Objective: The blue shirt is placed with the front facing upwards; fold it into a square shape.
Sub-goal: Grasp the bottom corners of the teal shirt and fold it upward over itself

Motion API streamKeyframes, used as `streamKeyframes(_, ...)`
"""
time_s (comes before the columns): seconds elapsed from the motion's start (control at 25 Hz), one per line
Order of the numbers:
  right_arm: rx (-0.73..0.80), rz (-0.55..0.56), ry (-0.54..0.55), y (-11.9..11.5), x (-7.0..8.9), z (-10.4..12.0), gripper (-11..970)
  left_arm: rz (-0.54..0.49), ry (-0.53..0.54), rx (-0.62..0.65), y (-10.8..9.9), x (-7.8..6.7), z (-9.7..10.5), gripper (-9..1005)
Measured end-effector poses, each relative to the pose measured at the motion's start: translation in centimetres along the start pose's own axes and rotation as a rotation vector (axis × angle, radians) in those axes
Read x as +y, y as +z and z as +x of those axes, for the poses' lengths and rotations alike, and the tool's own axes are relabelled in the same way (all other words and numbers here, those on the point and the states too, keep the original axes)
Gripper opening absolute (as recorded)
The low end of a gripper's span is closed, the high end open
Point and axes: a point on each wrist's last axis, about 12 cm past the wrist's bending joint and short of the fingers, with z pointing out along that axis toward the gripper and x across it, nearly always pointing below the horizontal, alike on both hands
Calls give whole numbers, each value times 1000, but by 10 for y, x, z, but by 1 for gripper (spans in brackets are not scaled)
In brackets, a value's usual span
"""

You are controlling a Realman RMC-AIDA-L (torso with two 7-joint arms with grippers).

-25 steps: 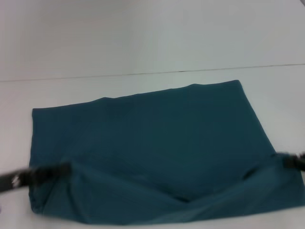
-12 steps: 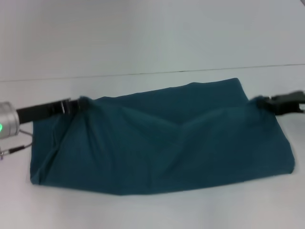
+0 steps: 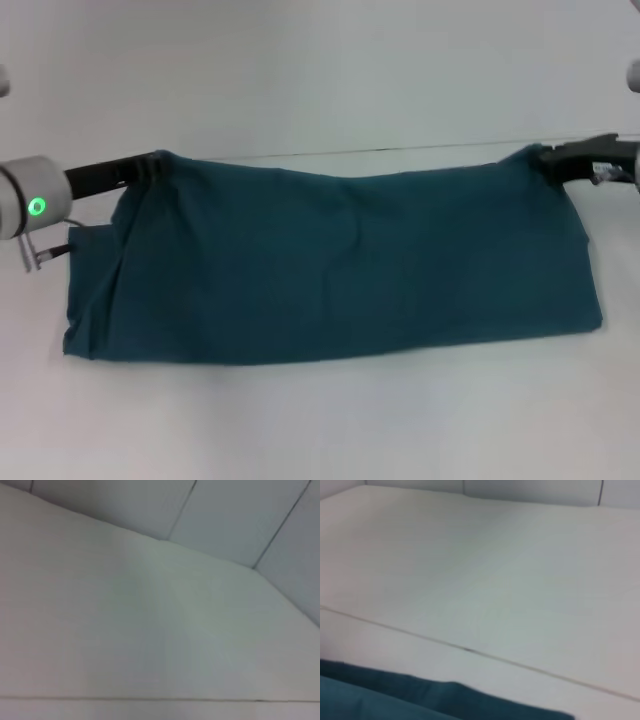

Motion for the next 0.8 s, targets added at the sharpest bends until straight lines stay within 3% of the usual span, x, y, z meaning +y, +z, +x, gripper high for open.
streamKeyframes(0.44,-35,49,-46,15,4,-24,61,-90,29,-29,15,-4,-7,18)
streamKeyframes(0.8,4,103,-77,28,12,-16,84,-96,6,-32,19,-7,3,19)
